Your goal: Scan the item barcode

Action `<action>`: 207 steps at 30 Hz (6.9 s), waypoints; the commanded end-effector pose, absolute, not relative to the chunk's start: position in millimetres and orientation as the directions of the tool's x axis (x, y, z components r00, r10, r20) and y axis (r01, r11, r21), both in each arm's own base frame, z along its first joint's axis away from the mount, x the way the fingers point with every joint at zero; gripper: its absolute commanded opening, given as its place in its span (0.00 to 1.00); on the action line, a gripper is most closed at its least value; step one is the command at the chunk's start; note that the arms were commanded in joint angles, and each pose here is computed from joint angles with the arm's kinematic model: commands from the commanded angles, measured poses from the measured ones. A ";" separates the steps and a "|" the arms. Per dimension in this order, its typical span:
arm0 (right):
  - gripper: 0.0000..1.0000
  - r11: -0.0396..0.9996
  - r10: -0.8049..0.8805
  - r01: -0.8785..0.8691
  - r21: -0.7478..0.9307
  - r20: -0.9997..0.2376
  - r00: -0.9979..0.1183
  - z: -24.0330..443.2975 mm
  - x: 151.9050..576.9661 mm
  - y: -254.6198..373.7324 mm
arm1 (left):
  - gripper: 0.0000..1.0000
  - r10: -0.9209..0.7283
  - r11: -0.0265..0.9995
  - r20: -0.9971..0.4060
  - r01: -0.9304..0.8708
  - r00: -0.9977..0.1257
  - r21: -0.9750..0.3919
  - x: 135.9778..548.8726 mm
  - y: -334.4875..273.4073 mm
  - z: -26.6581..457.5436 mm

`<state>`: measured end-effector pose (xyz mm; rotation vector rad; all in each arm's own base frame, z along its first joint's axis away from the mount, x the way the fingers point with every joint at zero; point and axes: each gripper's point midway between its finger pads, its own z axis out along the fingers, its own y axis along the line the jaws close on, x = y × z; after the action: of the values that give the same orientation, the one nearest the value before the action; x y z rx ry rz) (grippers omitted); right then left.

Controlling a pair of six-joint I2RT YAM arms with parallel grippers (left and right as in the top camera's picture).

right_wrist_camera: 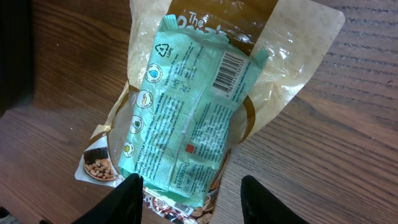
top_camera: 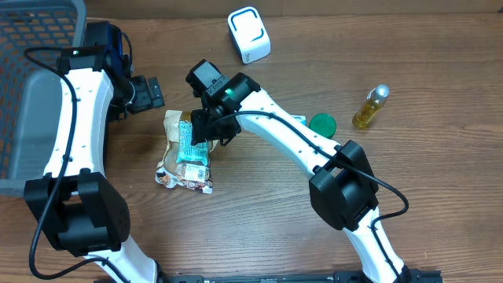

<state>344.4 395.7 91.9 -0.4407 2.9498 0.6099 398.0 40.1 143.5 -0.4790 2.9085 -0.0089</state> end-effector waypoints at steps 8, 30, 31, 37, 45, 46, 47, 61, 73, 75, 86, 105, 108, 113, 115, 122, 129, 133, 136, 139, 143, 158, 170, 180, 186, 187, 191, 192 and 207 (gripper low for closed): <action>0.47 0.883 -0.254 -0.294 0.365 -0.154 -0.955 87.1 346.4 395.5 | 1.00 -0.297 0.955 -0.191 -0.295 -0.936 -0.042 397.5 35.9 145.2; 0.47 0.898 -0.204 -0.247 0.366 -0.152 -0.967 23.1 345.6 391.1 | 0.99 -0.297 0.955 -0.191 -0.295 -0.936 -0.042 397.5 35.9 145.2; 0.47 0.888 -0.208 -0.250 0.386 -0.148 -0.967 19.4 343.3 393.9 | 1.00 -0.297 0.955 -0.191 -0.295 -0.936 -0.042 397.5 35.9 145.2; 0.42 0.857 -0.225 -0.255 0.447 -0.122 -0.967 15.1 333.9 401.8 | 0.99 -0.297 0.955 -0.191 -0.295 -0.936 -0.042 397.5 35.9 145.2; 0.38 0.797 -0.206 -0.241 0.553 -0.126 -0.970 49.0 345.6 404.6 | 1.00 -0.297 0.955 -0.191 -0.295 -0.936 -0.042 397.5 35.9 145.2; 0.38 0.782 -0.202 -0.244 0.574 -0.137 -0.970 57.3 349.2 405.7 | 0.99 -0.297 0.955 -0.191 -0.295 -0.936 -0.042 397.5 35.9 145.2; 0.38 0.772 -0.197 -0.246 0.587 -0.148 -0.969 63.3 352.6 406.1 | 0.99 -0.297 0.955 -0.191 -0.295 -0.936 -0.042 397.5 35.9 145.2; 0.51 0.815 -0.121 -0.161 0.556 -0.108 -0.987 56.2 346.8 408.1 | 0.99 -0.297 0.955 -0.191 -0.295 -0.936 -0.042 397.5 35.9 145.2; 0.16 0.818 -0.139 -0.167 0.550 -0.093 -0.986 37.0 336.8 420.1 | 0.99 -0.297 0.955 -0.191 -0.295 -0.936 -0.042 397.5 35.9 145.2; 0.13 0.815 -0.122 -0.157 0.559 -0.099 -0.988 40.4 344.8 416.1 | 1.00 -0.297 0.955 -0.191 -0.295 -0.936 -0.042 397.5 35.9 145.2; 0.04 0.759 -0.090 -0.108 0.642 -0.060 -0.994 63.0 362.8 400.2 | 1.00 -0.297 0.955 -0.191 -0.295 -0.936 -0.042 397.5 35.9 145.2; 0.48 0.774 -0.111 0.102 0.625 0.293 -0.950 63.9 294.1 394.5 | 0.99 -0.297 0.955 -0.191 -0.295 -0.936 -0.042 397.5 35.9 145.2; 0.49 0.718 -0.144 0.124 0.685 0.320 -0.936 76.7 290.9 406.5 | 1.00 -0.297 0.955 -0.191 -0.295 -0.936 -0.042 397.5 35.9 145.2; 0.49 0.718 -0.027 0.273 0.640 0.417 -0.908 78.8 294.4 410.3 | 1.00 -0.297 0.955 -0.191 -0.295 -0.936 -0.042 397.5 35.9 145.2; 0.49 0.720 0.030 0.342 0.604 0.464 -0.885 78.4 294.1 410.5 | 1.00 -0.297 0.955 -0.191 -0.295 -0.936 -0.042 397.5 35.9 145.2; 0.56 0.730 0.207 0.481 0.485 0.514 -0.833 68.1 294.0 411.9 | 1.00 -0.297 0.955 -0.191 -0.295 -0.936 -0.042 397.5 35.9 145.2; 0.63 0.727 0.387 0.570 0.383 0.458 -0.800 52.2 291.3 418.7 | 1.00 -0.297 0.955 -0.191 -0.295 -0.936 -0.042 397.5 35.9 145.2; 0.63 0.716 0.387 0.554 0.424 0.419 -0.821 53.7 295.4 430.9 | 1.00 -0.297 0.955 -0.191 -0.295 -0.936 -0.042 397.5 35.9 145.2; 0.63 0.704 0.372 0.539 0.463 0.406 -0.835 57.5 300.3 438.3 | 1.00 -0.297 0.955 -0.191 -0.295 -0.936 -0.042 397.5 35.9 145.2; 0.62 0.696 0.367 0.531 0.483 0.396 -0.841 59.5 304.2 441.4 | 0.99 -0.297 0.955 -0.191 -0.295 -0.936 -0.042 397.5 35.9 145.2; 0.57 0.698 0.381 0.531 0.481 0.378 -0.844 57.7 307.2 439.5 | 1.00 -0.297 0.955 -0.191 -0.295 -0.936 -0.042 397.5 35.9 145.2; 0.26 0.707 0.394 0.528 0.471 0.357 -0.847 54.8 306.8 438.1 | 1.00 -0.297 0.955 -0.191 -0.295 -0.936 -0.042 397.5 35.9 145.2; 0.04 0.809 0.131 0.206 0.550 0.172 -0.976 52.1 312.6 427.6 | 1.00 -0.297 0.955 -0.191 -0.295 -0.936 -0.042 397.5 35.9 145.2; 0.04 0.787 0.010 0.106 0.608 0.159 -0.987 59.6 327.5 405.2 | 1.00 -0.297 0.955 -0.191 -0.295 -0.936 -0.042 397.5 35.9 145.2; 0.04 0.738 -0.043 0.036 0.673 0.100 -0.994 79.2 350.4 385.6 | 0.99 -0.297 0.955 -0.191 -0.295 -0.936 -0.042 397.5 35.9 145.2; 0.04 0.738 -0.031 0.042 0.673 0.097 -0.995 82.5 354.4 380.9 | 1.00 -0.297 0.955 -0.191 -0.295 -0.936 -0.042 397.5 35.9 145.2; 0.04 0.731 -0.032 0.002 0.683 0.037 -0.999 96.5 370.8 360.8 | 1.00 -0.297 0.955 -0.191 -0.295 -0.936 -0.042 397.5 35.9 145.2; 0.04 0.734 -0.021 0.016 0.679 0.046 -0.999 97.5 372.1 355.5 | 1.00 -0.297 0.955 -0.191 -0.295 -0.936 -0.042 397.5 35.9 145.2; 0.65 0.692 0.039 0.331 0.641 0.425 -0.904 113.0 302.5 400.2 | 1.00 -0.297 0.955 -0.191 -0.295 -0.936 -0.042 397.5 35.9 145.2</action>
<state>324.8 383.9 94.7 0.2397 3.1846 1.3256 398.1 40.1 143.5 -0.4789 2.9081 -0.0090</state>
